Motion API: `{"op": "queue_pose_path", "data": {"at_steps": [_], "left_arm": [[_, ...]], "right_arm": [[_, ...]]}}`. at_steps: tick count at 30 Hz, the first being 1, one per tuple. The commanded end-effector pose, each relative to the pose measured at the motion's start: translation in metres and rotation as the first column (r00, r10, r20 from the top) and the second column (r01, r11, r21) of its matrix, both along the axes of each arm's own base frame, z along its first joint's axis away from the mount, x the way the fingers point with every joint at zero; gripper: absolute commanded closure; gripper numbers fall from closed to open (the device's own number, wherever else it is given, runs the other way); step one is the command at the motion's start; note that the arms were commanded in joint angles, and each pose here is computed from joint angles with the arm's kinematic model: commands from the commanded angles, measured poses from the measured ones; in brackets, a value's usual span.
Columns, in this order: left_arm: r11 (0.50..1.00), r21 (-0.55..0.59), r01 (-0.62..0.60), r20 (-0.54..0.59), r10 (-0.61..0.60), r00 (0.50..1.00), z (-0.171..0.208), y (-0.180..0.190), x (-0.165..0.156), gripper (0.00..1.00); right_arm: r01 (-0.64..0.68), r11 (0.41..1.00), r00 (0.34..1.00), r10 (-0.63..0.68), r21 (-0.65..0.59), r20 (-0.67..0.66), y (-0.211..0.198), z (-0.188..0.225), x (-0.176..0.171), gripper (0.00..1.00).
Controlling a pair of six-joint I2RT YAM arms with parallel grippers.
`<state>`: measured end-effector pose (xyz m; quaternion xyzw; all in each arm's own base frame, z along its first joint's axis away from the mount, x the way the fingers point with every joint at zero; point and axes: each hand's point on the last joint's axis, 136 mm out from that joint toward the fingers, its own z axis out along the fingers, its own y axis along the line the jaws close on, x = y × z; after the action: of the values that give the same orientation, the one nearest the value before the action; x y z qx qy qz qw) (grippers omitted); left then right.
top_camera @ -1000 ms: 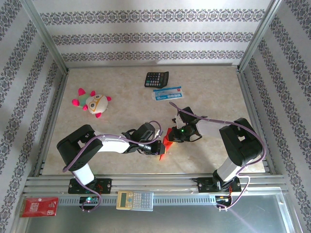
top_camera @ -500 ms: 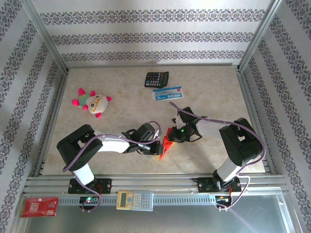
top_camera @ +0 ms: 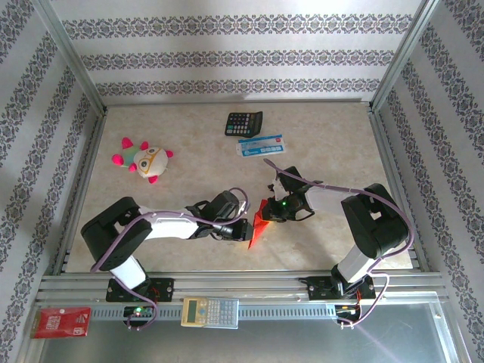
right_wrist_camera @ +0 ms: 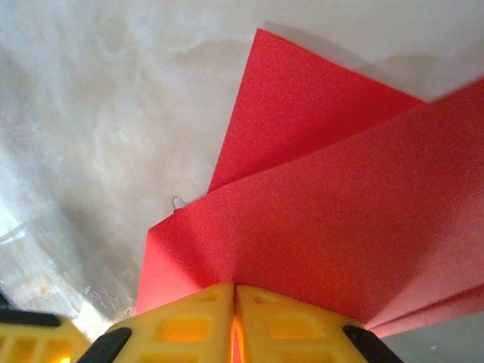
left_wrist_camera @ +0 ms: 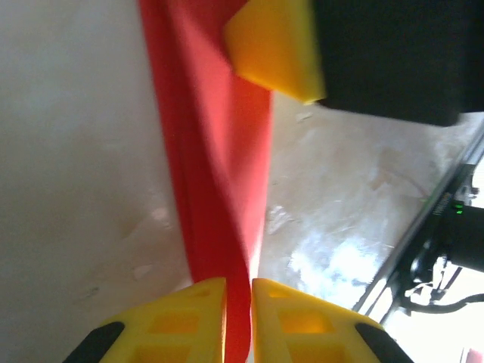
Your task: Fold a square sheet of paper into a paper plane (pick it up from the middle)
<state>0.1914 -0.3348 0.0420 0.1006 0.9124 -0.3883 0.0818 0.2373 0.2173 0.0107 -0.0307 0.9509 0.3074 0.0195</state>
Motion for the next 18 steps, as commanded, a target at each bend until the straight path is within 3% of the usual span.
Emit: {"op": "queue_pose_path", "data": {"at_steps": [1,10,18], "left_arm": [[0.998,-0.05,0.045,0.063,-0.041,0.997,0.023,-0.012,-0.002,0.82],[0.984,-0.097,0.151,0.074,-0.144,0.987,0.024,-0.042,-0.018,0.78],[0.995,-0.039,0.089,0.028,-0.088,0.996,0.001,-0.031,-0.005,0.8]], "right_arm": [[0.009,0.994,0.998,-0.015,-0.111,-0.054,-0.021,-0.025,-0.012,0.86],[0.011,0.994,0.998,-0.017,-0.111,-0.054,-0.022,-0.026,-0.012,0.86],[0.013,0.994,0.998,-0.019,-0.109,-0.055,-0.022,-0.025,-0.013,0.86]]}}
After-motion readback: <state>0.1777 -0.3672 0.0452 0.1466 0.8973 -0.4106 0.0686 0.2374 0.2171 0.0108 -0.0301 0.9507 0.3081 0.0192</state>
